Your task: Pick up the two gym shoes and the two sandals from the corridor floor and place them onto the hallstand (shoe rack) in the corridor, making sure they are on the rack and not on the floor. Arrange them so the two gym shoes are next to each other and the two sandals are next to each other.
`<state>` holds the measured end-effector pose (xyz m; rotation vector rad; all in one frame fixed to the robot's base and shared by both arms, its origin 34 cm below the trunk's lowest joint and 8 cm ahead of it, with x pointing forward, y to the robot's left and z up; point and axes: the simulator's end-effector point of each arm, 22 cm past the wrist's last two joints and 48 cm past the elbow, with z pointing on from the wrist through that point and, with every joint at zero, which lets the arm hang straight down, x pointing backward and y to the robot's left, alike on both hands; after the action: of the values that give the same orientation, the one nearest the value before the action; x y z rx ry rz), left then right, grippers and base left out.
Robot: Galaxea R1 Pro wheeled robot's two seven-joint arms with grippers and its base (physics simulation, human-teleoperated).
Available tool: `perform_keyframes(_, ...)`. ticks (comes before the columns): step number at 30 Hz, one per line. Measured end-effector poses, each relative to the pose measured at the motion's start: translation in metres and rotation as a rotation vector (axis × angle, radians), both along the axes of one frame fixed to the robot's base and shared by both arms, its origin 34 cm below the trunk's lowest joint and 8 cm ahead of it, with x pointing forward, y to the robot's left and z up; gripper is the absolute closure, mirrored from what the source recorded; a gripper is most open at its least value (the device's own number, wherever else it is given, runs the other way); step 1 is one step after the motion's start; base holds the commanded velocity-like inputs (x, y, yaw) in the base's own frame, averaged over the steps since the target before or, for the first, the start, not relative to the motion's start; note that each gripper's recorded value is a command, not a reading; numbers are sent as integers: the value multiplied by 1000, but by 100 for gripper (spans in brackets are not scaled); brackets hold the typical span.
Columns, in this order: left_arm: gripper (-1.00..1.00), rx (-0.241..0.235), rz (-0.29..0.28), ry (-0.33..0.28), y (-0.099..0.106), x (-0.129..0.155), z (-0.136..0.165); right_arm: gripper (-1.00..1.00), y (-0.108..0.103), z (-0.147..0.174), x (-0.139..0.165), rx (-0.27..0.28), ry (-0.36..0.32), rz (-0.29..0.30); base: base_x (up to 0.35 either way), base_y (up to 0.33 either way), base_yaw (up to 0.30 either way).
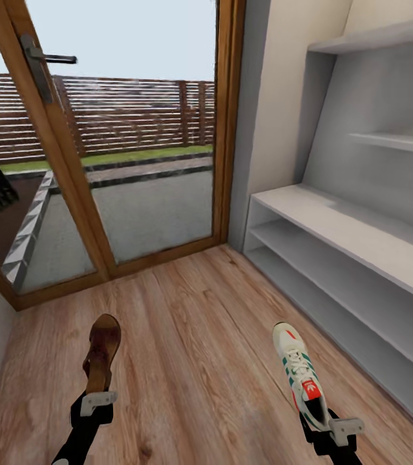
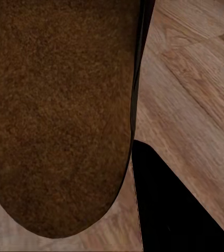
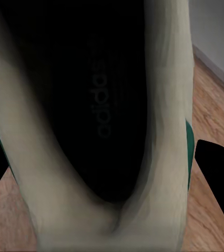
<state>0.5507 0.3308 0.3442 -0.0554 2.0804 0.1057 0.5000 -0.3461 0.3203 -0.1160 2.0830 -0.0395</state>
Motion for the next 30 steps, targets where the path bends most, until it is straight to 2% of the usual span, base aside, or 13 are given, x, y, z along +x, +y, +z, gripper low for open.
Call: perform_keyframes(30, 100, 0, -1, 2, 0, -1, -1, 100, -1, 0, 0, -1, 2, -1, 275, 238, -265)
